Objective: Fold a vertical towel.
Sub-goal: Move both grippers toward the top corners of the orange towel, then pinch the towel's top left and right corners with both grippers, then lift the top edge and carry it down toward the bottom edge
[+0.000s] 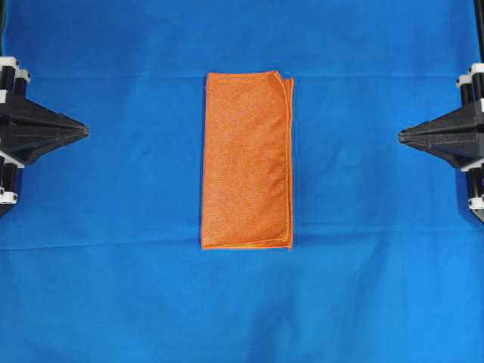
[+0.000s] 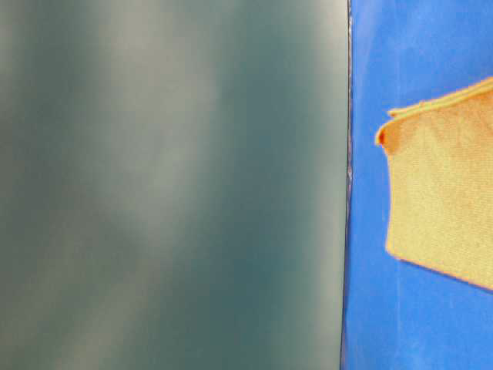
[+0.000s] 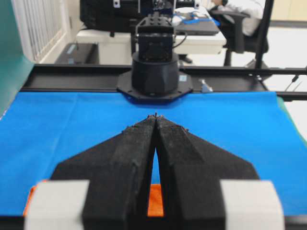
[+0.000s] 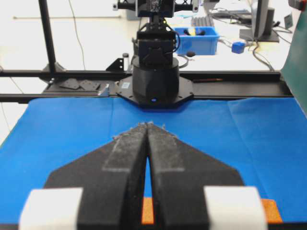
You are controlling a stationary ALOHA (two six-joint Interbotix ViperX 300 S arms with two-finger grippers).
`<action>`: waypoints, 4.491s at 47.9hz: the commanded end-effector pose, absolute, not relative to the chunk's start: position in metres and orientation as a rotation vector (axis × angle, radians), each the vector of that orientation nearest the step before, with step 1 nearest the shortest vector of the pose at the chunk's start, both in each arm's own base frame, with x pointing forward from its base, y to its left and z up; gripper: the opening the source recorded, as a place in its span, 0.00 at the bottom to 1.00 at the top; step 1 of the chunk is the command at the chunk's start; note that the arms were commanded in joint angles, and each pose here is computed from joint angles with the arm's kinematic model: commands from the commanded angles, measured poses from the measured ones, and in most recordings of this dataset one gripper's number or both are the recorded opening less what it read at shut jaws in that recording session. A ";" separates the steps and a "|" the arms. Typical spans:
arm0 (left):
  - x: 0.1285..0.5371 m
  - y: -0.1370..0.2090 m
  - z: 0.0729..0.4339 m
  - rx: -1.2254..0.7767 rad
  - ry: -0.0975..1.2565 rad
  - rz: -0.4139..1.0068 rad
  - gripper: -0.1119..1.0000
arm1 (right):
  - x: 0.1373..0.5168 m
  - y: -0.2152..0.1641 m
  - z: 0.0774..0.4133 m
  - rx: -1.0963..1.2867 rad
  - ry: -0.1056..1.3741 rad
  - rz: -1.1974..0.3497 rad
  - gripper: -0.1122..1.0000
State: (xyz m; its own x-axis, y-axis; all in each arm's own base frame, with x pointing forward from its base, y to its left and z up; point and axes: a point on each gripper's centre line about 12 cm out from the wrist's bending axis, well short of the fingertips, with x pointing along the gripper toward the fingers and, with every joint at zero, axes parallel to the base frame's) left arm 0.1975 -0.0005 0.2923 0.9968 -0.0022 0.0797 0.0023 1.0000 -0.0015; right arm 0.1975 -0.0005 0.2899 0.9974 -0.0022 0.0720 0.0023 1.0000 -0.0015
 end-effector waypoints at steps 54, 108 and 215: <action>0.331 0.124 0.161 -0.179 0.408 0.387 0.79 | 0.335 -0.142 0.171 0.261 0.648 -0.428 0.66; 0.360 0.157 0.082 -0.210 0.580 0.437 0.35 | 0.346 -0.163 0.100 0.307 0.792 -0.470 0.14; 0.350 0.034 0.184 0.006 0.491 0.091 0.13 | 0.335 -0.064 0.187 0.167 0.578 -0.218 0.13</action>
State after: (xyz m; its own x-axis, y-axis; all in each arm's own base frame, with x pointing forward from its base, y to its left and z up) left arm 0.3456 0.0483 0.1771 0.8647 0.1259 -0.4863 -0.1278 0.9914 0.0296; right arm 0.3330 -0.0761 0.1771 0.7924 -0.1825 -0.5821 0.2848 0.9545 0.0885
